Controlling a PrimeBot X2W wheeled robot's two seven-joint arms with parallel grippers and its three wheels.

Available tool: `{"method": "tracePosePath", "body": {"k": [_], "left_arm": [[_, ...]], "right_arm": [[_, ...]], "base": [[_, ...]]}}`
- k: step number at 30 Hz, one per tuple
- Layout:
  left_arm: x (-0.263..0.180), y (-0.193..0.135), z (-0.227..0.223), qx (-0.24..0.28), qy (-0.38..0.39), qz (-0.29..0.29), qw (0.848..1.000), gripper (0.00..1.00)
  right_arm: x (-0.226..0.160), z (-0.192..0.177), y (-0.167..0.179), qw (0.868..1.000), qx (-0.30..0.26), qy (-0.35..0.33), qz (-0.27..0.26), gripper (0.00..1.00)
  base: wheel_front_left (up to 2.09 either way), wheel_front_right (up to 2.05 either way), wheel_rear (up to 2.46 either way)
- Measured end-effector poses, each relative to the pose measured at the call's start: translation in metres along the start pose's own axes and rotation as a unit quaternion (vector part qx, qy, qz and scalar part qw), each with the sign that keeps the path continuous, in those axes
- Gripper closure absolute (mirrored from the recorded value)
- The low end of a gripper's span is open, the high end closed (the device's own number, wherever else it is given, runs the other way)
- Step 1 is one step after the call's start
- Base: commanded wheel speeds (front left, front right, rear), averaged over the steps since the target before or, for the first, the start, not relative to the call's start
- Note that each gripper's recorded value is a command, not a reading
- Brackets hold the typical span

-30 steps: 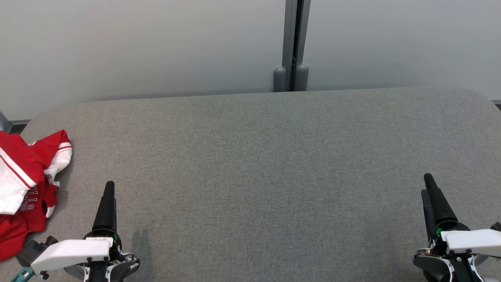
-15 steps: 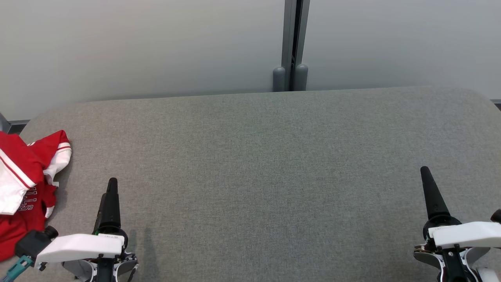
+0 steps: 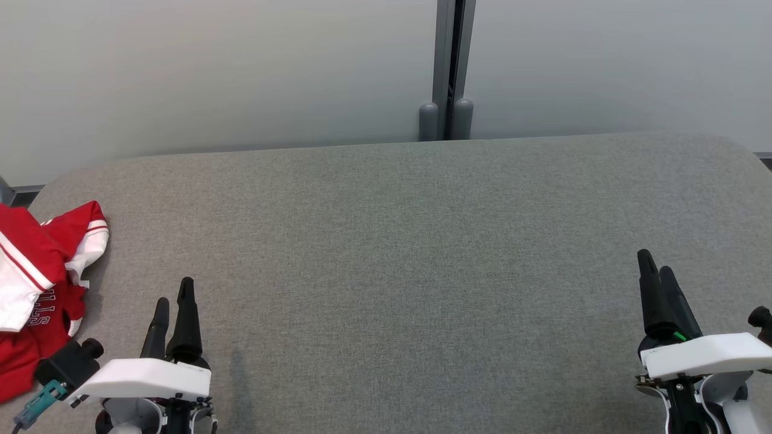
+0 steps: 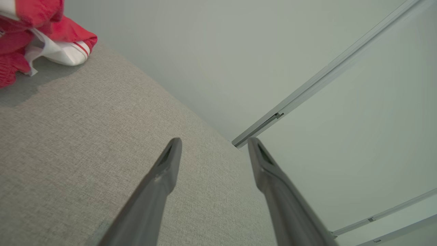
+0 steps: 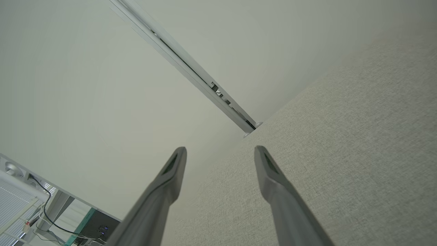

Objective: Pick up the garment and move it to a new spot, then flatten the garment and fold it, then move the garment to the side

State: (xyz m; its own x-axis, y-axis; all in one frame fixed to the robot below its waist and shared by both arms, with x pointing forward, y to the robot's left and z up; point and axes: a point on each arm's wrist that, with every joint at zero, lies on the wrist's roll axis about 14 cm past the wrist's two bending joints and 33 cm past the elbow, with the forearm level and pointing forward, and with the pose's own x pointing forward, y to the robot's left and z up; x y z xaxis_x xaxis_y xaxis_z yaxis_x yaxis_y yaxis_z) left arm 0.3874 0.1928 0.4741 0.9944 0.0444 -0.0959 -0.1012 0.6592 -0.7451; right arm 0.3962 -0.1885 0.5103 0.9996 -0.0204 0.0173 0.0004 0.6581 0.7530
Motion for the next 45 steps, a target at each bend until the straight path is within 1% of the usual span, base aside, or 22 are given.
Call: {"method": "tracePosePath", "body": {"k": [2, 3, 9, 12, 13, 19, 27, 34, 45], "left_arm": [[0.001, 0.000, -0.001, 0.018, 0.001, 0.000, 1.000, 0.00], [0.001, 0.000, -0.001, 0.018, 0.001, 0.000, 1.000, 0.00], [0.001, 0.002, -0.007, 0.072, 0.009, 0.007, 0.997, 0.00], [0.001, 0.002, -0.008, 0.102, 0.011, 0.007, 0.995, 0.00], [0.001, 0.003, -0.009, 0.117, 0.012, 0.009, 0.993, 0.00], [0.001, 0.003, -0.012, 0.163, 0.013, 0.007, 0.987, 0.00], [0.002, 0.002, -0.010, 0.214, 0.007, 0.007, 0.977, 0.00], [0.001, 0.002, -0.012, 0.256, 0.008, 0.006, 0.967, 0.00], [0.002, 0.002, -0.014, 0.310, 0.006, 0.003, 0.951, 0.00]], "right_arm": [[0.001, 0.001, 0.001, 1.000, -0.018, -0.002, 0.002, 0.00], [0.001, 0.001, 0.001, 1.000, -0.018, -0.002, 0.002, 0.00], [0.000, 0.001, 0.000, 0.998, -0.068, -0.004, 0.003, 0.00], [0.001, 0.003, 0.000, 0.996, -0.092, -0.006, 0.004, 0.00], [0.001, 0.003, -0.001, 0.994, -0.109, -0.006, 0.004, 0.00], [0.001, 0.000, -0.002, 0.989, -0.150, -0.003, 0.005, 0.00], [0.002, 0.001, 0.001, 0.979, -0.202, -0.007, 0.014, 0.00], [0.002, -0.001, 0.003, 0.968, -0.251, -0.005, 0.021, 0.00], [0.002, -0.005, 0.003, 0.951, -0.308, 0.000, 0.029, 0.00]], "base": [[0.00, 0.00, 0.00], [0.00, 0.00, 0.00], [0.00, 0.00, 0.00], [0.00, 0.00, 0.00], [0.00, 0.00, 0.00], [0.00, 0.00, 0.00], [0.00, 0.00, 0.00], [0.00, 0.00, 0.00], [0.00, 0.00, 0.00]]}}
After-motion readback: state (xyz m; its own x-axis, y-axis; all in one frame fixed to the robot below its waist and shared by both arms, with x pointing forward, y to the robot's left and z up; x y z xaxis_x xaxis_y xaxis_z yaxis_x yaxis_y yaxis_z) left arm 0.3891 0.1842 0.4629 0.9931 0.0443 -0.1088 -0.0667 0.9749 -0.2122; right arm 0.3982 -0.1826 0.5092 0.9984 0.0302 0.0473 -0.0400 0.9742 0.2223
